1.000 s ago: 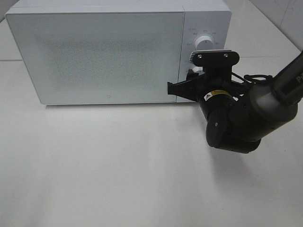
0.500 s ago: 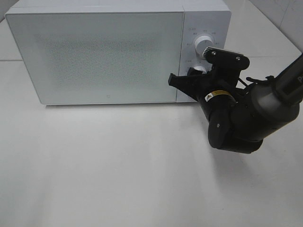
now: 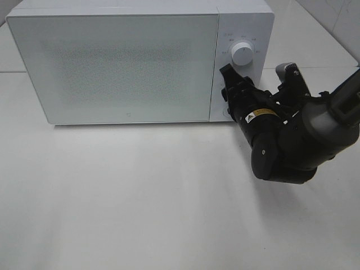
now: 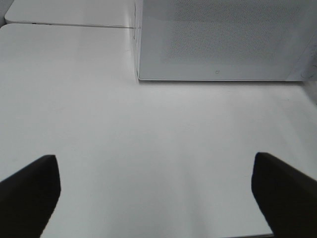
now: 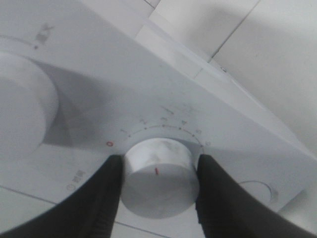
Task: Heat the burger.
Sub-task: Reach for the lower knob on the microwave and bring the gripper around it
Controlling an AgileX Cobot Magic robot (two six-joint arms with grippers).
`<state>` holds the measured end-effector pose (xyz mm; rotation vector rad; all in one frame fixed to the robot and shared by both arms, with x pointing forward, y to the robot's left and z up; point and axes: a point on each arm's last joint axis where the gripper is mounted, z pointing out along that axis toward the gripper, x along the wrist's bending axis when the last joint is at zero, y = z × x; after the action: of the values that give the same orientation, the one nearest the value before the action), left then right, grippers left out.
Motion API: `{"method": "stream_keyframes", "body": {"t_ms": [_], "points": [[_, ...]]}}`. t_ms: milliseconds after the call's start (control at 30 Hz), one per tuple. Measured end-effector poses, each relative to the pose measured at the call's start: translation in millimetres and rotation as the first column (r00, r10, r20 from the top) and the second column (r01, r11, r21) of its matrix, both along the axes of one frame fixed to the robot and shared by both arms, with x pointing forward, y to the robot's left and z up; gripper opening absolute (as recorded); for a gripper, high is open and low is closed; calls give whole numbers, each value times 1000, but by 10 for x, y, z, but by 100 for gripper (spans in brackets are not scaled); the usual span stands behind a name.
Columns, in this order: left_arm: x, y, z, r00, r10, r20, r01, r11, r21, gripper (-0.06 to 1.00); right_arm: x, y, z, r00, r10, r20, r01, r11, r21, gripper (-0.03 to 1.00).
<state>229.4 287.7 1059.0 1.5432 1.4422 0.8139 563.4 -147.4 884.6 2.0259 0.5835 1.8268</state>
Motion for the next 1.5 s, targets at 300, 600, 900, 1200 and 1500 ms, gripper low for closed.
{"method": "stream_keyframes", "body": {"t_ms": [300, 600, 900, 1200, 1500], "points": [[0, 0, 0, 1000, 0, 0, 0, 1000, 0, 96, -2, -3, -1, 998, -53, -21, 57, 871, 489, 45], [0, 0, 0, 1000, 0, 0, 0, 1000, 0, 96, -2, -6, -1, 997, -72, -36, 78, 754, 652, 45], [0, 0, 0, 1000, 0, 0, 0, 1000, 0, 96, -2, -6, -1, 997, -72, -36, 78, 754, 652, 45], [0, 0, 0, 1000, 0, 0, 0, 1000, 0, 96, -2, -12, -2, 996, -77, -36, 82, 765, 639, 45], [0, 0, 0, 1000, 0, 0, 0, 1000, 0, 96, -2, -13, -1, 997, -76, -32, 79, 793, 605, 45]]}}
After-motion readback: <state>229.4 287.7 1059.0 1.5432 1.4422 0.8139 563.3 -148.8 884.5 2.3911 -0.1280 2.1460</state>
